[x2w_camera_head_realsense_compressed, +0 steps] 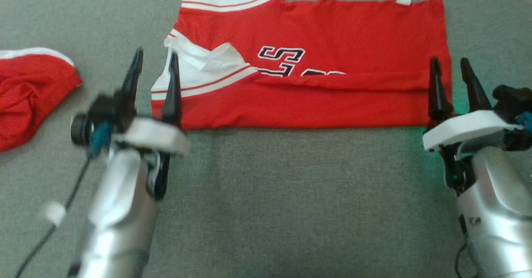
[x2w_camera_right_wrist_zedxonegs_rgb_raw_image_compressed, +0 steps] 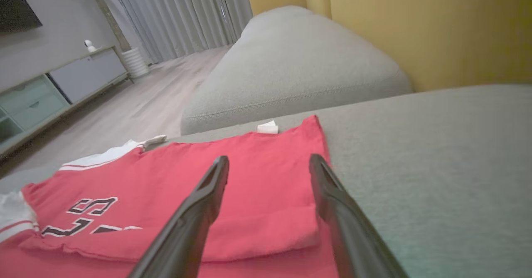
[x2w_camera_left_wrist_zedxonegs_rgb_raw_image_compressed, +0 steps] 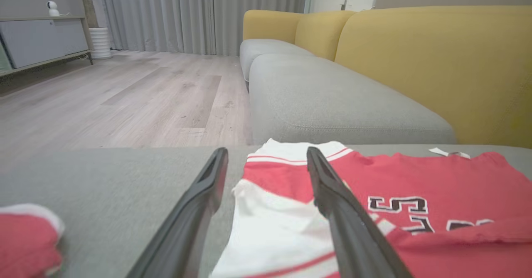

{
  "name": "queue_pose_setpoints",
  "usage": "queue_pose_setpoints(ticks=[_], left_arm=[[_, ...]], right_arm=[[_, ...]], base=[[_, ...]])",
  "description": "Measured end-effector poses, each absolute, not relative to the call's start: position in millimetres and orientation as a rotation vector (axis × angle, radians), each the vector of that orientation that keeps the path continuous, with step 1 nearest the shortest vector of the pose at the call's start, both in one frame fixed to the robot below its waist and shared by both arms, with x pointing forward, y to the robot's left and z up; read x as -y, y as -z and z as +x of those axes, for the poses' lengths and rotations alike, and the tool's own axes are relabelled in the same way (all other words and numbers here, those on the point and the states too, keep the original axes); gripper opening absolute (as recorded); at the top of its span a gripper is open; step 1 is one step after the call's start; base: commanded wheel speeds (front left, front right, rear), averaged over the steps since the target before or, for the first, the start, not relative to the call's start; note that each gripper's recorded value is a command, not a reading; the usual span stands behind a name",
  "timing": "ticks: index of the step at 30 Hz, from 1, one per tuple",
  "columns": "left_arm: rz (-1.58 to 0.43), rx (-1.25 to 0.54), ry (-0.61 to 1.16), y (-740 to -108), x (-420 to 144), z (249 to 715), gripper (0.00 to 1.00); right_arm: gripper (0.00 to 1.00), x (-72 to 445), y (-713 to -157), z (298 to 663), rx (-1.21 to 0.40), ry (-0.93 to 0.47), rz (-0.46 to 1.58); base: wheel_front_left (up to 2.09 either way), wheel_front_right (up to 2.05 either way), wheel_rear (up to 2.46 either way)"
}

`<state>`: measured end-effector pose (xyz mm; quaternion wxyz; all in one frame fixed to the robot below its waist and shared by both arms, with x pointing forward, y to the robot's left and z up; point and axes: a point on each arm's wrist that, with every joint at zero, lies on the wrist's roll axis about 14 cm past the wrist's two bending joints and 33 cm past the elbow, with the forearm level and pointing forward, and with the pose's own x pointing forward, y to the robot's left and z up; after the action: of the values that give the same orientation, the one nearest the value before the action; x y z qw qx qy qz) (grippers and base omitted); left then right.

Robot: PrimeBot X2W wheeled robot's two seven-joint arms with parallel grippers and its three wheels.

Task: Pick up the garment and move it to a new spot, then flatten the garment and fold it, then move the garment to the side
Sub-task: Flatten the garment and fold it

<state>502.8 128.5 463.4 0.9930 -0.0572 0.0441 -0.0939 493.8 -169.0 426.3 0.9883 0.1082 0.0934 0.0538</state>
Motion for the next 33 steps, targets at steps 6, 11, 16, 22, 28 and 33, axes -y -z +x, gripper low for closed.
queue_pose_setpoints(ticks=[6, 11, 16, 22, 28, 33], left_arm=[[-0.103, -0.151, 0.127, -436.3, -141.1, 446.6, 1.00], [-0.120, -0.169, 0.079, -430.3, -152.7, 418.7, 1.00], [-0.129, -0.163, 0.045, -432.3, -161.0, 393.9, 1.00], [-0.171, -0.195, 0.029, -422.7, -160.6, 373.7, 1.00], [-0.172, -0.217, 0.066, -416.6, -150.3, 389.4, 1.00], [-0.193, -0.246, 0.098, -409.5, -142.5, 432.7, 1.00]], right_arm=[[1.00, 170.4, -439.9, 467.8, -0.134, -0.131, 0.047], [1.00, 170.2, -433.7, 442.1, -0.151, -0.110, 0.033], [1.00, 177.0, -427.8, 418.8, -0.173, -0.072, 0.046], [1.00, 177.3, -420.1, 403.9, -0.200, -0.060, 0.054], [1.00, 178.0, -409.5, 406.4, -0.230, -0.055, 0.053], [1.00, 179.2, -409.1, 431.8, -0.220, -0.051, 0.048]], base=[[0.00, 0.00, 0.00], [0.00, 0.00, 0.00], [0.00, 0.00, 0.00], [0.00, 0.00, 0.00], [0.00, 0.00, 0.00], [0.00, 0.00, 0.00]])
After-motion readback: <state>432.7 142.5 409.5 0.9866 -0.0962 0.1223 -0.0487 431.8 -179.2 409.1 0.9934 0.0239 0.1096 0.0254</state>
